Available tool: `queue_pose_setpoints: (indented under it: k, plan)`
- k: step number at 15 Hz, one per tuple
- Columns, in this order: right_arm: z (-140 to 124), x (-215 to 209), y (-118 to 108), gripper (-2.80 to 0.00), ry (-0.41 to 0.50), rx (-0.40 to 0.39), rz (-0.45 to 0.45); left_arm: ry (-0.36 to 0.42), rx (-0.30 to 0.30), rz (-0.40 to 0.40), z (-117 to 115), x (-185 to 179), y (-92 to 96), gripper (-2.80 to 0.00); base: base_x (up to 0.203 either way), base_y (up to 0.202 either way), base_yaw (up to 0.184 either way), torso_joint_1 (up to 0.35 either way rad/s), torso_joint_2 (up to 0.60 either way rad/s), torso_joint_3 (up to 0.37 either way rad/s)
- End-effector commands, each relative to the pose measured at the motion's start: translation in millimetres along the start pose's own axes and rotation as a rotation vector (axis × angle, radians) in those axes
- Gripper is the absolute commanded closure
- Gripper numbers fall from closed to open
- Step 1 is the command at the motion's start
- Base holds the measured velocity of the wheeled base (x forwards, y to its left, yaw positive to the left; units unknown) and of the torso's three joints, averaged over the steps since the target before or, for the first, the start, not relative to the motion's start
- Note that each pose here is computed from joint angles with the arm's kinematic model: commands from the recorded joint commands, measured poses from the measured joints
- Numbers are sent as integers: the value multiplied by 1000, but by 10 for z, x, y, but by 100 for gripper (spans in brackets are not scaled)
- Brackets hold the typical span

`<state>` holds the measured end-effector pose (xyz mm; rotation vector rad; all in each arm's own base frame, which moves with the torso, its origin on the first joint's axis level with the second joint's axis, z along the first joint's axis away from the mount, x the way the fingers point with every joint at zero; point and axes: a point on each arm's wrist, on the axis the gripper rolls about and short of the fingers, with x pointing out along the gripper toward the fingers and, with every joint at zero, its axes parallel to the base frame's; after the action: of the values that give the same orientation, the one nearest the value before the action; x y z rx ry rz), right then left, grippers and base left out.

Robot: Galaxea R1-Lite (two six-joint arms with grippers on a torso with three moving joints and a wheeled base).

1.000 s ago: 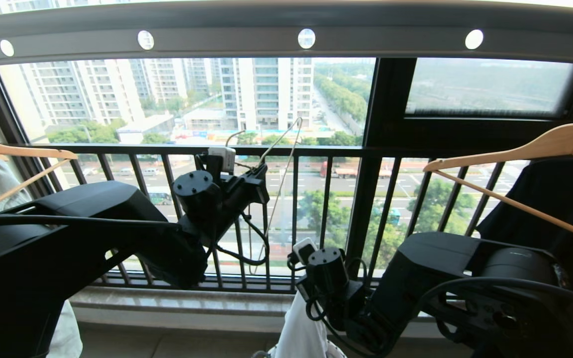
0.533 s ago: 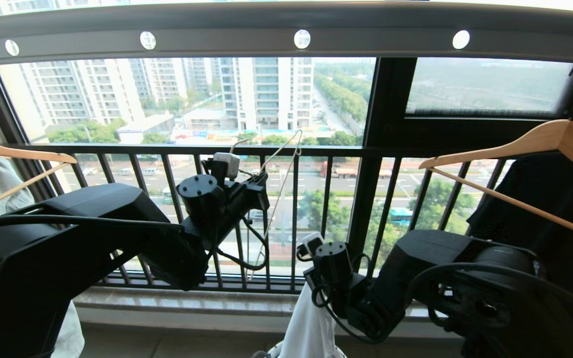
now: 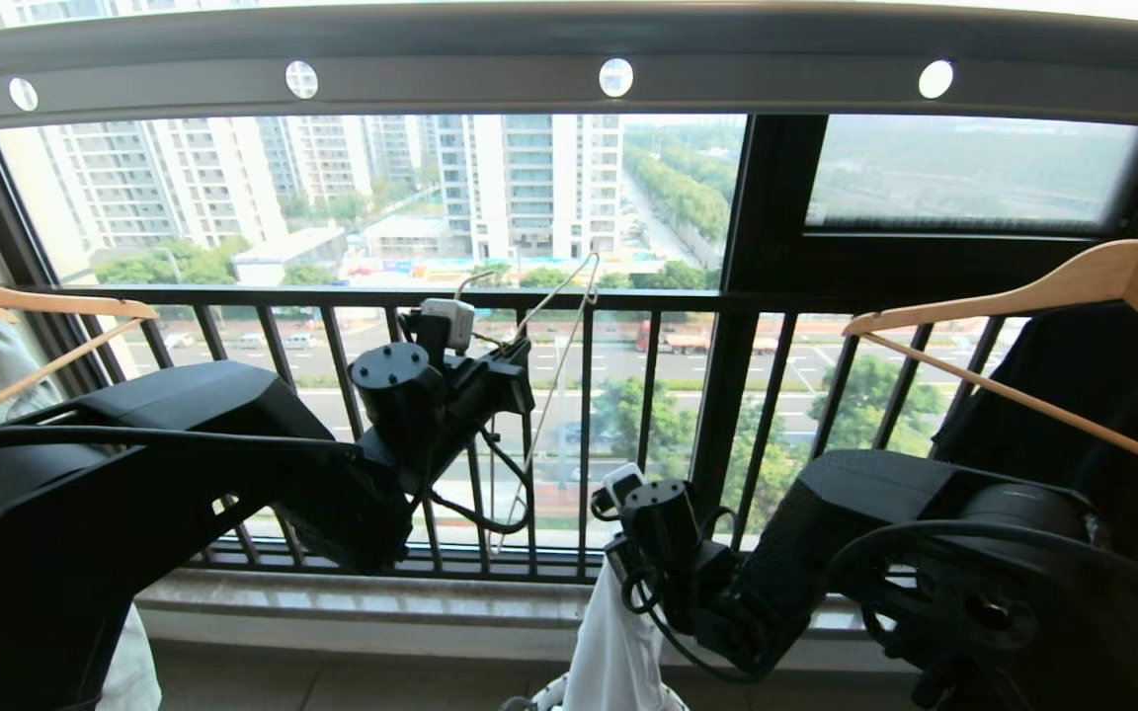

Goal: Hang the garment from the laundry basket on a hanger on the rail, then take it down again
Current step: Put clothes in the basket

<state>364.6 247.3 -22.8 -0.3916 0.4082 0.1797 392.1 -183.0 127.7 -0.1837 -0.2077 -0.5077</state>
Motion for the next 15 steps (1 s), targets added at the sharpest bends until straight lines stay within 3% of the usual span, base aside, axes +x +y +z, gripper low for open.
queue_pose_setpoints:
  k: [1,4,8,11,15]
  plan:
    - [172,-113,-80,-280,-2,47,26,-8,-1,-3,22,-4,-6,0,0,0,0,0,0,0]
    - [193,-231,-129,-280,116,33,93,7,0,-1,20,-7,-10,0,0,0,0,0,0,0]
    - [426,-221,-282,-280,196,20,179,12,13,13,52,2,50,0,0,0,0,0,0,0]
    - [523,-146,-391,-280,313,-73,251,17,13,15,49,1,57,0,0,0,0,0,0,0]
    - [687,-21,-587,-280,415,-161,264,5,14,14,111,-7,48,0,0,0,0,0,0,0]
